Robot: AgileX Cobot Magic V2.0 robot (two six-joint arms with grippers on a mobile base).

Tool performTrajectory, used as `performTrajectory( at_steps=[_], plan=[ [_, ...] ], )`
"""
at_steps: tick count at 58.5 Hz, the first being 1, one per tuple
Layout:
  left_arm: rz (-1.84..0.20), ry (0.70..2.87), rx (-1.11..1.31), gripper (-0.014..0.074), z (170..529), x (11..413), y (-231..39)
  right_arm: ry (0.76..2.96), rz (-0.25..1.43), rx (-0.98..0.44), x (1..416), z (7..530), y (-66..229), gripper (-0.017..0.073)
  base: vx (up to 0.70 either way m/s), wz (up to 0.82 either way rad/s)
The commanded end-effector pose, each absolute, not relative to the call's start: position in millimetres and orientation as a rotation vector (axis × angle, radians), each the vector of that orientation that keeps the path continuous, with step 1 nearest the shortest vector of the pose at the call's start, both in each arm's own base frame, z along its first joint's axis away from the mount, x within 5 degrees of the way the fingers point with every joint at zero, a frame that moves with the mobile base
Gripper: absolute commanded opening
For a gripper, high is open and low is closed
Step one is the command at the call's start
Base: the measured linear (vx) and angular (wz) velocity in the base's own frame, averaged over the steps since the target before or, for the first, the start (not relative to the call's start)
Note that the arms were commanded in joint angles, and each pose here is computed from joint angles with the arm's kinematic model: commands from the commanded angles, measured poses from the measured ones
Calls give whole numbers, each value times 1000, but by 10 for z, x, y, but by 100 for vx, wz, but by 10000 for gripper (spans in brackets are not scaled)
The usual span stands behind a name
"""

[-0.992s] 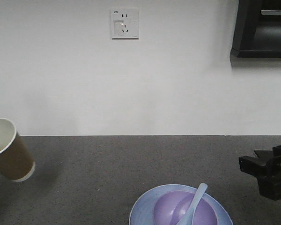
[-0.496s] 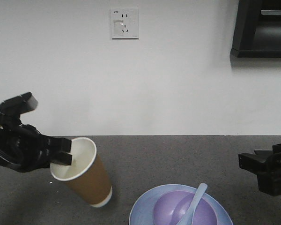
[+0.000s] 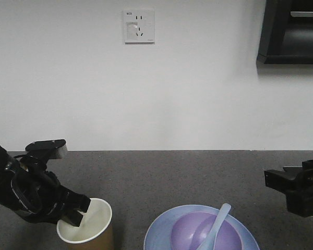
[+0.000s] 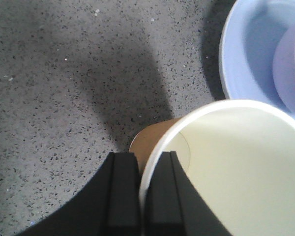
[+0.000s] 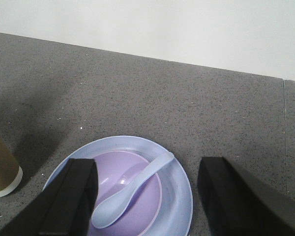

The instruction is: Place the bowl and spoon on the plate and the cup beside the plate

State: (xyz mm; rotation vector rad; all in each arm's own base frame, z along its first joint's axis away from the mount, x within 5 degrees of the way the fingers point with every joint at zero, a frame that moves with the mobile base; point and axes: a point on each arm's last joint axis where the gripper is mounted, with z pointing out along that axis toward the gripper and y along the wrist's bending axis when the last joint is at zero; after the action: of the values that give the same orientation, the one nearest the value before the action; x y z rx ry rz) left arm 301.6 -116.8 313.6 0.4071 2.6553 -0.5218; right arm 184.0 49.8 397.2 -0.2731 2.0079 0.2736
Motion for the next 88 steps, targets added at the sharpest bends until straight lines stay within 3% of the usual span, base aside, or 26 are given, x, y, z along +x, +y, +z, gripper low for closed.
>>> performTrajectory(
  at_steps=[1,12,38,66,88],
  plan=[
    [-561,2556,393,22,3359,2984,-1193,1886,275,-242,1821,4161,480,505,0,0],
    [-561,2552,391,103,3361,2988,-1193,1887,275,-243,1820,4160,480,505,0,0],
    [-631,2535,358,456,3384,2988,-1231,1887,271,-244,1820,4159,479,505,0,0],
    [-565,2499,366,475,3467,2951,-1175,1911,272,-252,1812,4138,481,505,0,0],
    [-428,2303,382,475,3874,2726,-1015,1933,274,-259,1804,4120,484,505,0,0]
  ],
)
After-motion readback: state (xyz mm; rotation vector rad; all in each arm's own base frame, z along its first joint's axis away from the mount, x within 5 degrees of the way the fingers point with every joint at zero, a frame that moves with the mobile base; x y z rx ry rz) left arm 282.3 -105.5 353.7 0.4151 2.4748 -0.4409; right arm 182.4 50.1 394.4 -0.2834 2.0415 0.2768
